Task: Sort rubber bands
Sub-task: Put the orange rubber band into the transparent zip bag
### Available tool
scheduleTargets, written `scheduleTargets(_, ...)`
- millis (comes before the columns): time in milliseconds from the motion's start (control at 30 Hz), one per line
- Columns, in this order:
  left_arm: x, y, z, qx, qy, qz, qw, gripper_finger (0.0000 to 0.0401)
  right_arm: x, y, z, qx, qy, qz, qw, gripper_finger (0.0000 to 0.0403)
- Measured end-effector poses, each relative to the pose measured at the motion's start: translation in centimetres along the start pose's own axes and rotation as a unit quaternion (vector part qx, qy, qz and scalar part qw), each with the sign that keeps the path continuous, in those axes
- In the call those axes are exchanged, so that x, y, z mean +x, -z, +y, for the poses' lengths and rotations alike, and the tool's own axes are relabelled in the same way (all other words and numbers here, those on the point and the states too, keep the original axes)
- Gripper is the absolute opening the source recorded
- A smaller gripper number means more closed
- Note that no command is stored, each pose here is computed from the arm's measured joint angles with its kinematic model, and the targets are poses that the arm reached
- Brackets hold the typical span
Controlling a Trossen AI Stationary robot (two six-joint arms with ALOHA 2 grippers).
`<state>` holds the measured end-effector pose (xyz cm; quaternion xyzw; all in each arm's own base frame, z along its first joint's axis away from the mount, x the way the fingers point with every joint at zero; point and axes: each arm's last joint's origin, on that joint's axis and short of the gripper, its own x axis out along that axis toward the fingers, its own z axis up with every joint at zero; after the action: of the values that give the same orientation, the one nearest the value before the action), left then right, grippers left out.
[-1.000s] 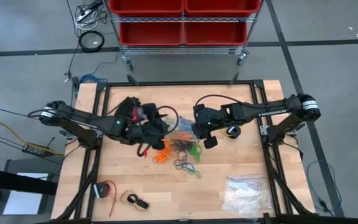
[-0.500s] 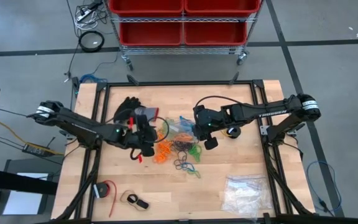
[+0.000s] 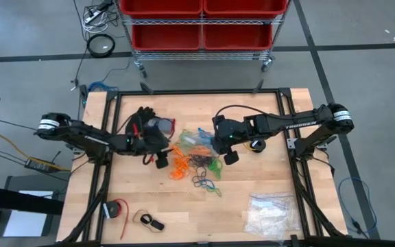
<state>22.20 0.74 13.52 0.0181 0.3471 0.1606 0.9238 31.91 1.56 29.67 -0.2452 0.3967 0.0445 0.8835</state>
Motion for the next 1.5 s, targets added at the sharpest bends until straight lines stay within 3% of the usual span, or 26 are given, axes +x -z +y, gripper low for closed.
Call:
scheduleTargets(167,0.4,0.3,1.0,-0.022,0.059,-0.006,0.998,0.0161,0.0,-0.1,0.0,0.001,0.000,-0.007,1.000,0.0000)
scheduleTargets(367,1.3,0.7,1.7,-0.034,0.069,0.007,0.997,0.0134,0.0,-0.1,0.0,0.001,0.000,-0.007,1.000,0.0000)
scheduleTargets(667,3.1,1.4,1.7,-0.020,0.079,0.008,0.997,0.0124,0.0,-0.1,0.0,0.001,0.000,-0.007,1.000,0.0000)
scheduleTargets(900,2.9,0.9,1.7,-0.016,0.088,-0.010,0.996,0.0012,0.0,-0.1,-0.1,0.001,0.000,-0.007,1.000,0.0000)
scheduleTargets(1167,3.1,-0.7,1.5,-0.014,0.109,-0.011,0.994,0.0004,0.0,-0.1,0.0,0.006,-0.005,-0.008,1.000,0.0000)
scheduleTargets(1367,3.2,-1.6,1.4,0.000,0.116,0.059,0.991,0.0002,0.0,0.0,0.1,0.012,-0.011,-0.003,1.000,0.0000)
scheduleTargets(1500,2.5,-2.7,1.7,0.022,0.088,0.109,0.990,0.0002,0.0,0.1,0.1,0.012,-0.012,0.001,1.000,0.0000)
